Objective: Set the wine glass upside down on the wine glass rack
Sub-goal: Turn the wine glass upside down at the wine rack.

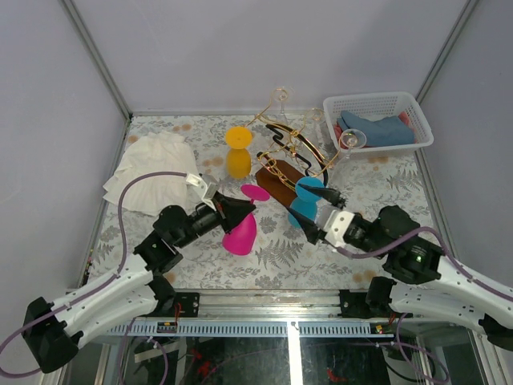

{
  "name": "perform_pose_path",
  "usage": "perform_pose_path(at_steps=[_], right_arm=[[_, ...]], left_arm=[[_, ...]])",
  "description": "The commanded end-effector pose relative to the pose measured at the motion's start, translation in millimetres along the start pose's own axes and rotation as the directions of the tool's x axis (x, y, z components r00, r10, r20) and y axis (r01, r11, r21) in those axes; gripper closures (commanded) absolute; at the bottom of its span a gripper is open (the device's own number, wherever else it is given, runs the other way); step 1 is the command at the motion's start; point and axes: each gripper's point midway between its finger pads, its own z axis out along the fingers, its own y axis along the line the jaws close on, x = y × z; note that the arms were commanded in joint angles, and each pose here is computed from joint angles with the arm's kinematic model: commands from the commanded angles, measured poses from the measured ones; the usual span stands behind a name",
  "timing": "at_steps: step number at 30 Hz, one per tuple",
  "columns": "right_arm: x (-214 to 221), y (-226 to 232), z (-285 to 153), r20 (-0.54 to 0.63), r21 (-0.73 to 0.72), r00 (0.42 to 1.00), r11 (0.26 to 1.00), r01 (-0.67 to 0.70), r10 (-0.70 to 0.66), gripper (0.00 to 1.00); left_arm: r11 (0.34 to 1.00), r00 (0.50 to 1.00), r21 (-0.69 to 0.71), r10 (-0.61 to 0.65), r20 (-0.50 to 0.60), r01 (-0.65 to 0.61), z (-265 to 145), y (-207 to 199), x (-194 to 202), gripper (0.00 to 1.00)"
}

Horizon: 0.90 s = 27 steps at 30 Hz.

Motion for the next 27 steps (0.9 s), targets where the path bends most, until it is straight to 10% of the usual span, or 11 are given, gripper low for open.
perform_pose_path(at_steps=[1, 27], right_arm=[[-5, -22, -20, -0.002, 0.113, 0.997, 0.991, -0.076, 0.077, 0.36], [0, -45, -85, -0.025, 0.269, 0.951, 0.918, -0.290, 0.308, 0.27]], left_arm=[[0.992, 0.974, 0.071, 0.090, 0.208, -0.106, 7, -14, -44, 1.00], [0.959, 0.868, 0.047, 0.232, 0.438, -0.279, 37, -9, -73, 1.00]])
